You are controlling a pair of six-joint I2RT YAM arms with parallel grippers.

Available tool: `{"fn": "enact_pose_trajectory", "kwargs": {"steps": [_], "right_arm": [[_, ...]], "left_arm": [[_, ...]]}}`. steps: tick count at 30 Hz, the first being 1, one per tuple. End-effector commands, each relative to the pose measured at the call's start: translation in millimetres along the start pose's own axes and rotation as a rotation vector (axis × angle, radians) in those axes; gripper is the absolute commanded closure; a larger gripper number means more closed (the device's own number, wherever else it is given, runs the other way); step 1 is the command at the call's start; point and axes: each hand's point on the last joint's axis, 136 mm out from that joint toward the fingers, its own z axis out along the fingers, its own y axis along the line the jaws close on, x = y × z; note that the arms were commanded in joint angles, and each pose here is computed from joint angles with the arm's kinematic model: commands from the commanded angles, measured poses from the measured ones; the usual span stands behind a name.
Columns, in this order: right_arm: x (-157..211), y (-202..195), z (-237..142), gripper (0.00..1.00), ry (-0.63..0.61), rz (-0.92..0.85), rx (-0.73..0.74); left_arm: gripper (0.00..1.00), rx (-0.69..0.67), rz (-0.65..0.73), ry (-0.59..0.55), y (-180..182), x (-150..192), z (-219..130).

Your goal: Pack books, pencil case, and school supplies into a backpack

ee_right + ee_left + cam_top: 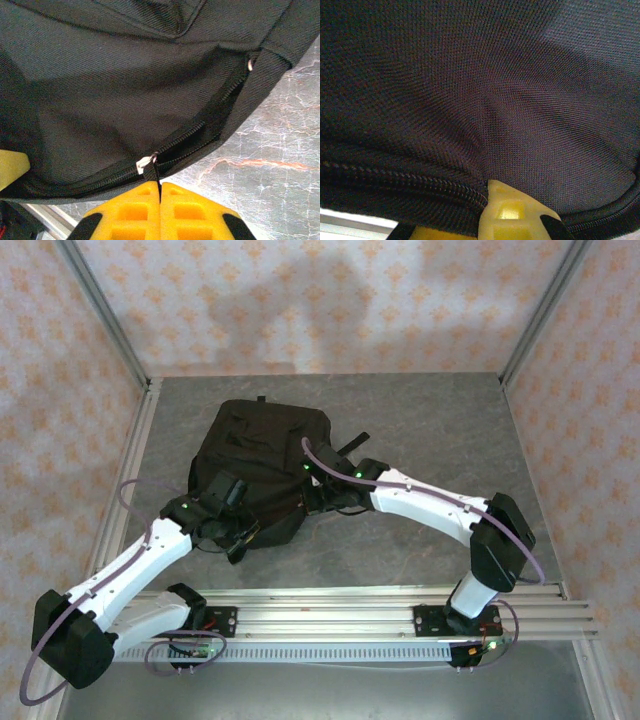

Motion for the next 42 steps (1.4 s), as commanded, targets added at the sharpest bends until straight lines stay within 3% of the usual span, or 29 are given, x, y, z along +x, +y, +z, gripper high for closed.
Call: {"fn": "enact_pose_trajectory", "kwargs": {"steps": [1, 18, 32, 37, 42], "right_arm": [[-10, -10, -13, 1.00, -0.048, 0.003, 0.047], [-23, -36, -18, 1.00, -0.096, 0.062, 0.125], [-39, -63, -10, 1.00, -0.097, 0.218, 0.108], [-45, -68, -10, 1.00, -0.120, 0.237, 0.126], [-48, -94, -13, 1.00, -0.157, 0.300, 0.201]], "left_arm": [[1.00, 0.029, 0.019, -0.048, -8, -7, -9], [1.00, 0.029, 0.026, -0.060, 0, -7, -9], [1.00, 0.035, 0.038, -0.053, 2, -5, -6], [1.00, 0.068, 0.067, -0.041, -8, -4, -4], [1.00, 0.117, 0.183, -0.014, -37, 9, -1]]}}
